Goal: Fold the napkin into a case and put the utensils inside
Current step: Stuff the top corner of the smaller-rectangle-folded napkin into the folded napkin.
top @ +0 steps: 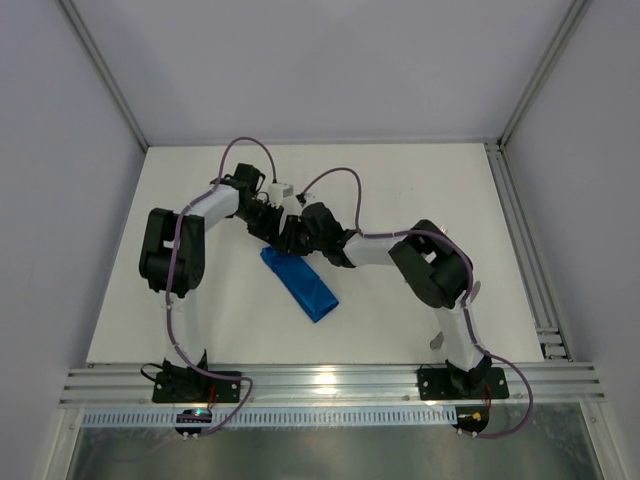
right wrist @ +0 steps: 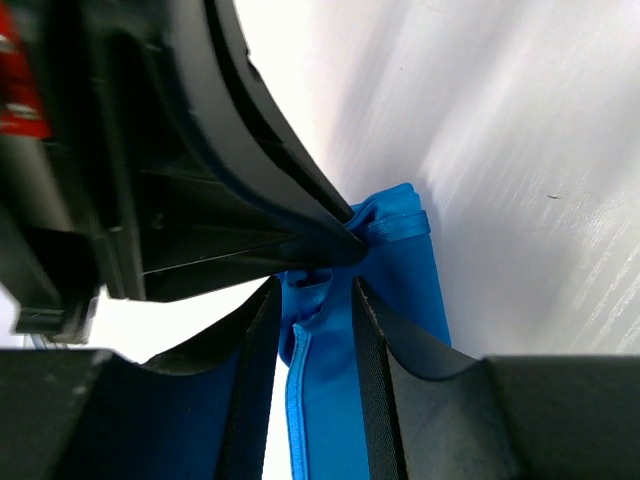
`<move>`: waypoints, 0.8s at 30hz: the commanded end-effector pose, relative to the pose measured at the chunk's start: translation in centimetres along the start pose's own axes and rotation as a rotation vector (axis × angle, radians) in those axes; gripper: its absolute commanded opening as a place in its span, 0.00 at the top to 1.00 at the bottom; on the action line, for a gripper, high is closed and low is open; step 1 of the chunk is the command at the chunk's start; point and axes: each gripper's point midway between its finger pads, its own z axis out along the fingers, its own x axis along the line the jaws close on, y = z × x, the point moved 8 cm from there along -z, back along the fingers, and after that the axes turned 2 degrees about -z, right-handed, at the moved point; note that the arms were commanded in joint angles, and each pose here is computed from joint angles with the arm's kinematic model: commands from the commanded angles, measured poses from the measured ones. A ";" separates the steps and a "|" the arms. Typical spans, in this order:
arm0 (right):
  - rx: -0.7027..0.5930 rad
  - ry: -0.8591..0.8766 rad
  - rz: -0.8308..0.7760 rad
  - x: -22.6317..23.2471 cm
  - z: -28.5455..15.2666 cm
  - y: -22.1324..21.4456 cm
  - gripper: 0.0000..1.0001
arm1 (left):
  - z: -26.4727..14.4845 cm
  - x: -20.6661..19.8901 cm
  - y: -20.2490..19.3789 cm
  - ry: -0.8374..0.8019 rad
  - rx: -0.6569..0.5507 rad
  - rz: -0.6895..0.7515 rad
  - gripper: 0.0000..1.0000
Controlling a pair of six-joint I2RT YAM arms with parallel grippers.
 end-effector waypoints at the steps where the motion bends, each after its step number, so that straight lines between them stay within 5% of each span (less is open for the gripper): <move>1: -0.038 0.015 -0.003 1.2 1.0 1.0 0.62 | -1.2 -0.8 1.0 -0.012 -0.054 0.021 0.89; 6: -0.026 -0.006 0.009 0.9 1.4 0.5 0.69 | -1.1 -0.7 1.0 -0.013 -0.053 0.022 0.89; 11: -0.021 -0.025 0.033 0.4 1.4 0.0 0.95 | -1.3 -0.8 1.0 -0.010 -0.054 0.022 0.89; 16: -0.010 -0.012 0.078 -0.1 1.4 -0.7 0.96 | -2.0 -1.1 1.4 -0.016 -0.073 0.040 0.84; 19: -0.011 -0.008 0.135 -0.7 1.2 -1.4 0.96 | -2.7 -1.7 1.8 -0.029 -0.106 0.061 0.61; 24: -0.013 -0.046 0.145 -1.3 1.0 -1.7 0.96 | -6.0 -3.2 3.3 0.001 -0.221 0.107 0.54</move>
